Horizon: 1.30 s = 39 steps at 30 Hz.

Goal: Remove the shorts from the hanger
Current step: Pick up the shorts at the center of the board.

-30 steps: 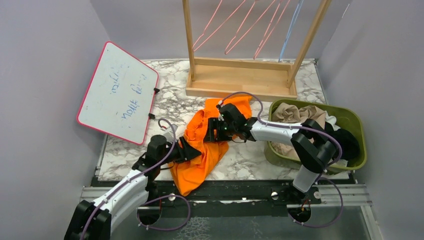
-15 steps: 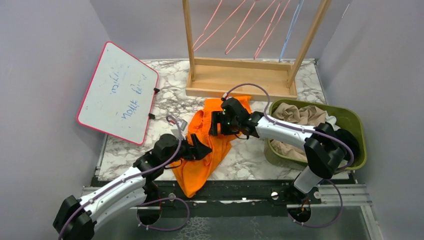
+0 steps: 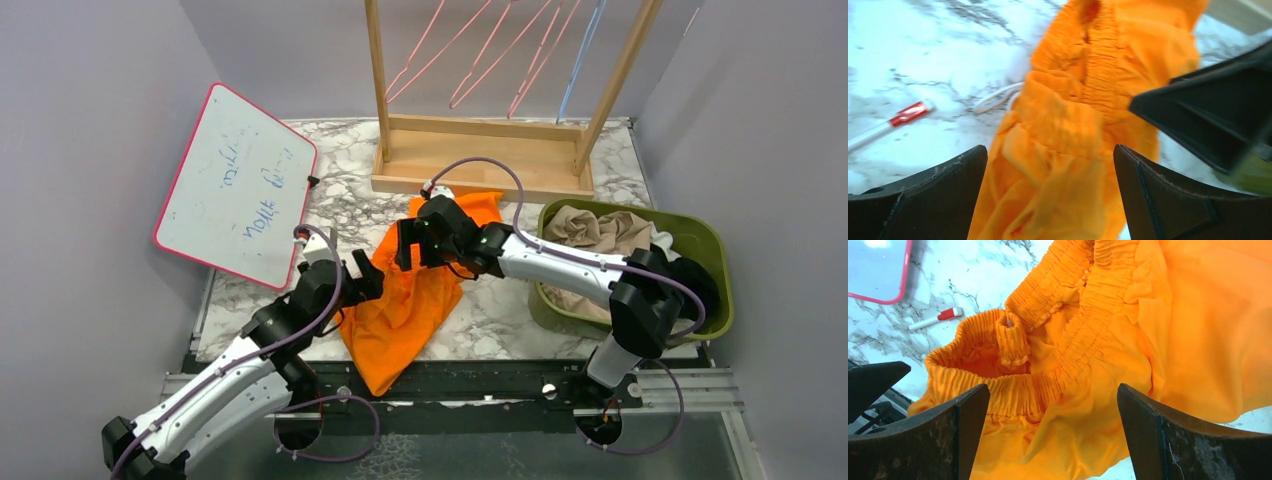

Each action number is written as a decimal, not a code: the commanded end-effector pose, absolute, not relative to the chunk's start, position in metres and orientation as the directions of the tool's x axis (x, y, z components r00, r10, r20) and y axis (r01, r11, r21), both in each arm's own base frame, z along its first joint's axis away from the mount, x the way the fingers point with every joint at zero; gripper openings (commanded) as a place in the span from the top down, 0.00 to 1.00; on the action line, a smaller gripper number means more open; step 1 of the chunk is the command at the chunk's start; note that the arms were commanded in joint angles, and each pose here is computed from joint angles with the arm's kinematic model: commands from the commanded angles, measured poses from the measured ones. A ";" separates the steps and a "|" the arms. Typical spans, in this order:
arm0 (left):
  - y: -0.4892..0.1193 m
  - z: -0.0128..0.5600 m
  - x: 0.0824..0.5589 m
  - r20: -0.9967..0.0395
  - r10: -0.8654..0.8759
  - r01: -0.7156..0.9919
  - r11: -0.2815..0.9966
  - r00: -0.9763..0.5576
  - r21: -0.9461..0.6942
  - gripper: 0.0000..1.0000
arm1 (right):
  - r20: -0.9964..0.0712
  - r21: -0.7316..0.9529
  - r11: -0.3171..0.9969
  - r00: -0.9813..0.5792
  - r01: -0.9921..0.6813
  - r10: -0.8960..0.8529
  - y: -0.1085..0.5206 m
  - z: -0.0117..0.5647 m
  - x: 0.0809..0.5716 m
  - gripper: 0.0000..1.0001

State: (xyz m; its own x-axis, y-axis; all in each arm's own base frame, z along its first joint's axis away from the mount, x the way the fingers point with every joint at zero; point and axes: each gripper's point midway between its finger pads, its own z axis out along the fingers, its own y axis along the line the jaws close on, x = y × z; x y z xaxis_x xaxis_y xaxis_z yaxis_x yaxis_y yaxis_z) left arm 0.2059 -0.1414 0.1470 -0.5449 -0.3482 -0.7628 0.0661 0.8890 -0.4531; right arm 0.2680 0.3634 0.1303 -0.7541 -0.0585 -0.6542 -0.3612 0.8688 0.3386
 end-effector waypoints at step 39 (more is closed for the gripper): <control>-0.058 0.188 0.182 -0.710 -0.662 -0.159 0.748 -0.239 -0.644 0.01 | -0.427 -0.164 0.912 -0.806 -0.377 -0.410 0.299 -0.083 0.215 0.67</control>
State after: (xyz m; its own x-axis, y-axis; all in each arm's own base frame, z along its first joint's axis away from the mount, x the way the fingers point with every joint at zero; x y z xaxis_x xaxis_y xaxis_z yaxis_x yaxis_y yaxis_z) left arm 0.1830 -0.0574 0.1881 -0.2424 -0.6588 -0.7122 -0.1665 0.7514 -0.6385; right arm 0.2723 0.3796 0.0087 -0.6875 -0.2141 -0.6939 -0.3159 0.9486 0.0203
